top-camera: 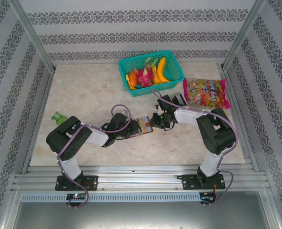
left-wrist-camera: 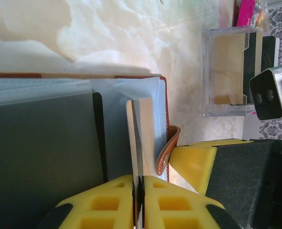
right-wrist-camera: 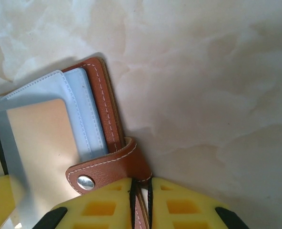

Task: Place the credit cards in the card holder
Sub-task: Insert the credit card into the card slot.

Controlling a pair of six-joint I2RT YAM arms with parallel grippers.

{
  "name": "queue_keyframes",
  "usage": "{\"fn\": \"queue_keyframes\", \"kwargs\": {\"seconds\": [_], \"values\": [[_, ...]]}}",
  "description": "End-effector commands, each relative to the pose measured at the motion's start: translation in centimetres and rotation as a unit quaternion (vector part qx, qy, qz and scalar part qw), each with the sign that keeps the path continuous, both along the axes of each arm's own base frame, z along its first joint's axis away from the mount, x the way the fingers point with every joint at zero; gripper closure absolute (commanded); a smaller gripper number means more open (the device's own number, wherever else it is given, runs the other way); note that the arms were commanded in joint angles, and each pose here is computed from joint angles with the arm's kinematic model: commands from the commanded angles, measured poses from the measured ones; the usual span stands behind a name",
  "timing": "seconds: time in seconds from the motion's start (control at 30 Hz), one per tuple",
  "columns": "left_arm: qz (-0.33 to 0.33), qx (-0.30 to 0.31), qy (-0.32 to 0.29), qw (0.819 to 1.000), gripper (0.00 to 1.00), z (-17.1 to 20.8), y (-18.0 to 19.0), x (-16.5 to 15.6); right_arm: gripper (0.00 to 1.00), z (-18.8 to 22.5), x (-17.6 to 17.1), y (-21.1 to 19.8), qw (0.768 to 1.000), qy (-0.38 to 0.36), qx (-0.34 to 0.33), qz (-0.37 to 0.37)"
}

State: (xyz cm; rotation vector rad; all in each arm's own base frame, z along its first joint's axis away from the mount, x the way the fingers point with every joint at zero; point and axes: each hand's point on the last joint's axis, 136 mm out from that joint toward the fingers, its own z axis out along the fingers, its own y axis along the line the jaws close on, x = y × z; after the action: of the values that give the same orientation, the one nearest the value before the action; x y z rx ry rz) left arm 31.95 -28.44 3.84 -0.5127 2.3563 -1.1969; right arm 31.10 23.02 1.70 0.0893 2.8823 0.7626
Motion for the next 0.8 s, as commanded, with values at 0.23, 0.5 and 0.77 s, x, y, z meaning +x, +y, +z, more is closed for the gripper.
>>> {"fn": "queue_keyframes", "kwargs": {"seconds": [0.23, 0.5, 0.77], "values": [[-0.009, 0.062, 0.034, 0.997, 0.74, -0.9, 1.4, -1.8, 0.83, -1.2, -1.1, 0.1, 1.0, 0.021, 0.005, 0.006], [0.01, 0.07, 0.036, 0.997, 0.79, -0.6, 2.6, -2.3, 0.83, -1.0, -1.0, 0.3, 1.0, 0.021, 0.007, 0.009], [0.0, 0.05, 0.032, 0.998, 0.93, -0.3, 1.3, -1.6, 0.83, -1.1, -1.2, 0.7, 1.0, 0.024, 0.014, 0.012]]}}
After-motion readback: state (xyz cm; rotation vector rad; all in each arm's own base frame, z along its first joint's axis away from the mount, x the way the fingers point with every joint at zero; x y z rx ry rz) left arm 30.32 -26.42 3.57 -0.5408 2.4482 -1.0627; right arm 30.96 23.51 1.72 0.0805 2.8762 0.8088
